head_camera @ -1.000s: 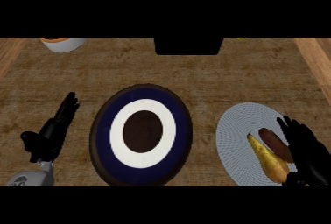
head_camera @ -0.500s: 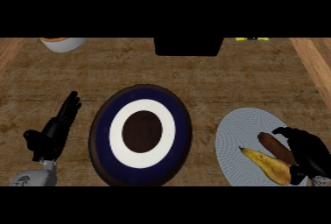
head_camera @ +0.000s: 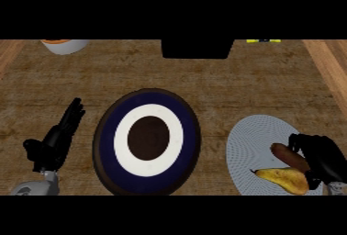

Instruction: Pick the sweet potato from the placemat and place it in the plate

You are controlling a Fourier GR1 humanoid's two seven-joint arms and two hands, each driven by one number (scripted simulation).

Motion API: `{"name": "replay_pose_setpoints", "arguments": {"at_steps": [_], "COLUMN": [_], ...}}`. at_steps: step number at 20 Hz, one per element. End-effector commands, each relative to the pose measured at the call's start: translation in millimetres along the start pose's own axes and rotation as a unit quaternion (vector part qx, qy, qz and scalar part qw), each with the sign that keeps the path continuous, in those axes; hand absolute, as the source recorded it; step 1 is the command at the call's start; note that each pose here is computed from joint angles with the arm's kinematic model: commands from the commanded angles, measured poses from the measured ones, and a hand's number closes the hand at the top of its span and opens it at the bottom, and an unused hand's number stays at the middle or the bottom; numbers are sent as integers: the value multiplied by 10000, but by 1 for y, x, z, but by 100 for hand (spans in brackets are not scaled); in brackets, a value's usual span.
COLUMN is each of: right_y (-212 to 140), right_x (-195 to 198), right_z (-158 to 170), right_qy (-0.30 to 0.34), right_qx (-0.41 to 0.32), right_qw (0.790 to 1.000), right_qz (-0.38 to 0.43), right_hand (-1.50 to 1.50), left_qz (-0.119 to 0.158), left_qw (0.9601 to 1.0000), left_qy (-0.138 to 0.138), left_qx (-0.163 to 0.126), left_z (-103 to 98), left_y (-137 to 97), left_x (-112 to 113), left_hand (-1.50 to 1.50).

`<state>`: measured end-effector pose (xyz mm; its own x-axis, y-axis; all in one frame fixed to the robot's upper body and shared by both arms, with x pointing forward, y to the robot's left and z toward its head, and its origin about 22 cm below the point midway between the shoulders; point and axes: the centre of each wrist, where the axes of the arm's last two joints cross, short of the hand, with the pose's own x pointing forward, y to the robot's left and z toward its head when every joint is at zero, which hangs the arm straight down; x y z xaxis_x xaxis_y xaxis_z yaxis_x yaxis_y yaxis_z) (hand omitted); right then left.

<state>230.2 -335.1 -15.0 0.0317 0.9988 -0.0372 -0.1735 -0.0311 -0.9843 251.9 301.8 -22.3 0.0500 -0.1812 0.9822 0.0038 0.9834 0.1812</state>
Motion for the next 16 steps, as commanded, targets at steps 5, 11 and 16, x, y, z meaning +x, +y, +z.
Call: {"name": "replay_pose_setpoints", "arguments": {"at_steps": [5,11,16], "right_y": [41,42,26], "right_x": [38,64,57], "right_z": [40,65,99], "right_qy": [40,-215,-429], "right_qx": [-642,-1046,-1522], "right_qw": [9850,9566,9446], "right_qz": [-1603,-2712,-2876], "right_hand": [150,150,150], "left_qz": [-85,-2,-102], "left_qw": [9998,9997,9996], "left_qy": [-5,61,16], "left_qx": [191,241,255], "left_z": [5,10,12], "left_y": [8,0,20], "left_x": [-5,-9,-3], "left_hand": [0,0,0]}}
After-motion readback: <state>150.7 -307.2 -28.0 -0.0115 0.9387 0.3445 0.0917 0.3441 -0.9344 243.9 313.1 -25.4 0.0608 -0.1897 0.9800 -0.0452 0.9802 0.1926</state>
